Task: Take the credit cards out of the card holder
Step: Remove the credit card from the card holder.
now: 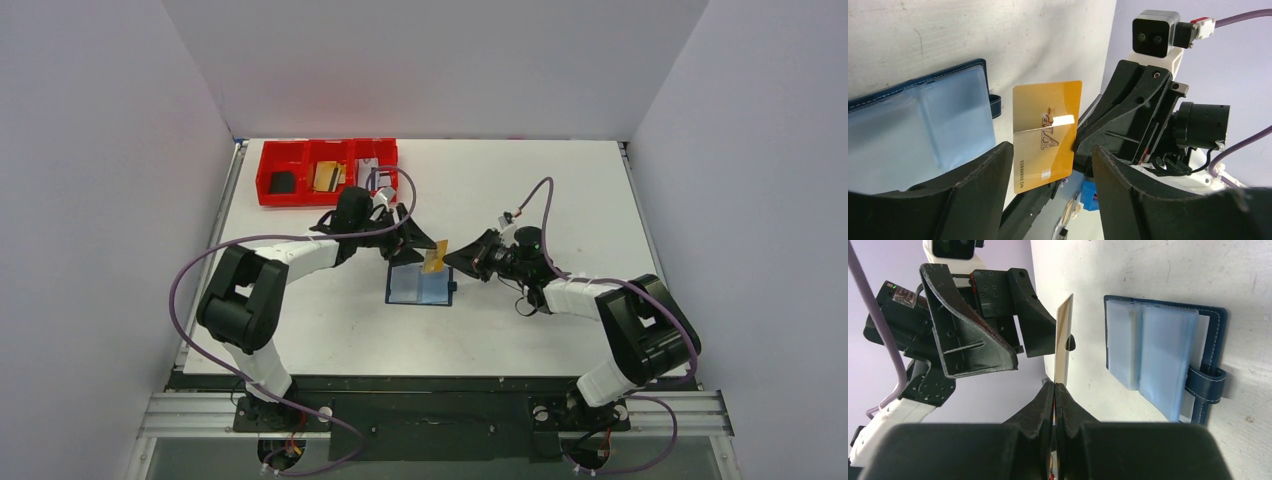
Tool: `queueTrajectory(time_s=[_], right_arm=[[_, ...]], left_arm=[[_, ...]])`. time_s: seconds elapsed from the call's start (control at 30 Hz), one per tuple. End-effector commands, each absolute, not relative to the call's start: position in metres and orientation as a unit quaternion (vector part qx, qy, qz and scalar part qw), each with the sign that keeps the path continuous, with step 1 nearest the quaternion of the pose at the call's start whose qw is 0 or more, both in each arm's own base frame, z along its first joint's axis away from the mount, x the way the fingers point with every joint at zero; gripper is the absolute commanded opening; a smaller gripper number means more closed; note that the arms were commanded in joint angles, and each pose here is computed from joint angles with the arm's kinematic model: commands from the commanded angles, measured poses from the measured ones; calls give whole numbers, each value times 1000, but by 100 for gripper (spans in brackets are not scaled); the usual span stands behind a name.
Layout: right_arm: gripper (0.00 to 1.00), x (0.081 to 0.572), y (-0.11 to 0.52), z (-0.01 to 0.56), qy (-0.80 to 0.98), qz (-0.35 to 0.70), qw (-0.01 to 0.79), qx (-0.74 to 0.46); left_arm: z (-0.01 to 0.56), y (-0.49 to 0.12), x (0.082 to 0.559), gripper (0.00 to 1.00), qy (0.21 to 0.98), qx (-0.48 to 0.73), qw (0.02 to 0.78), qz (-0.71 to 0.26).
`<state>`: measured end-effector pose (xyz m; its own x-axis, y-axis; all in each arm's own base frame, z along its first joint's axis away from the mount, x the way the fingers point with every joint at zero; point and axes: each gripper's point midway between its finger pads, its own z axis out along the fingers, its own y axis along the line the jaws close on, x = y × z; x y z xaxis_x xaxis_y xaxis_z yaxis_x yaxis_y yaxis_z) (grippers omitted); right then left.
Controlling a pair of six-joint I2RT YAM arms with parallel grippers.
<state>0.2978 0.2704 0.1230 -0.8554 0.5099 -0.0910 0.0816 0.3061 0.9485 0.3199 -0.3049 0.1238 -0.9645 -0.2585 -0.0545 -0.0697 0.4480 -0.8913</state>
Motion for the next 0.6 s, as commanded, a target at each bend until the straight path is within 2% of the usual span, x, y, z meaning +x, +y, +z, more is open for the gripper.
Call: queueTrajectory(time_s=[0.0,0.37,0.57], right_arm=[[0,307,273,172,747,601,236,158],[0,305,275,180,743,607,237,153],[0,305,279,173,747,605,231,151]], left_arm=[[137,-308,325,57,828,-84,107,-544],[138,-309,323,57,823,-86,102,-552],[152,-316,321,49,793,-93,88,-595]])
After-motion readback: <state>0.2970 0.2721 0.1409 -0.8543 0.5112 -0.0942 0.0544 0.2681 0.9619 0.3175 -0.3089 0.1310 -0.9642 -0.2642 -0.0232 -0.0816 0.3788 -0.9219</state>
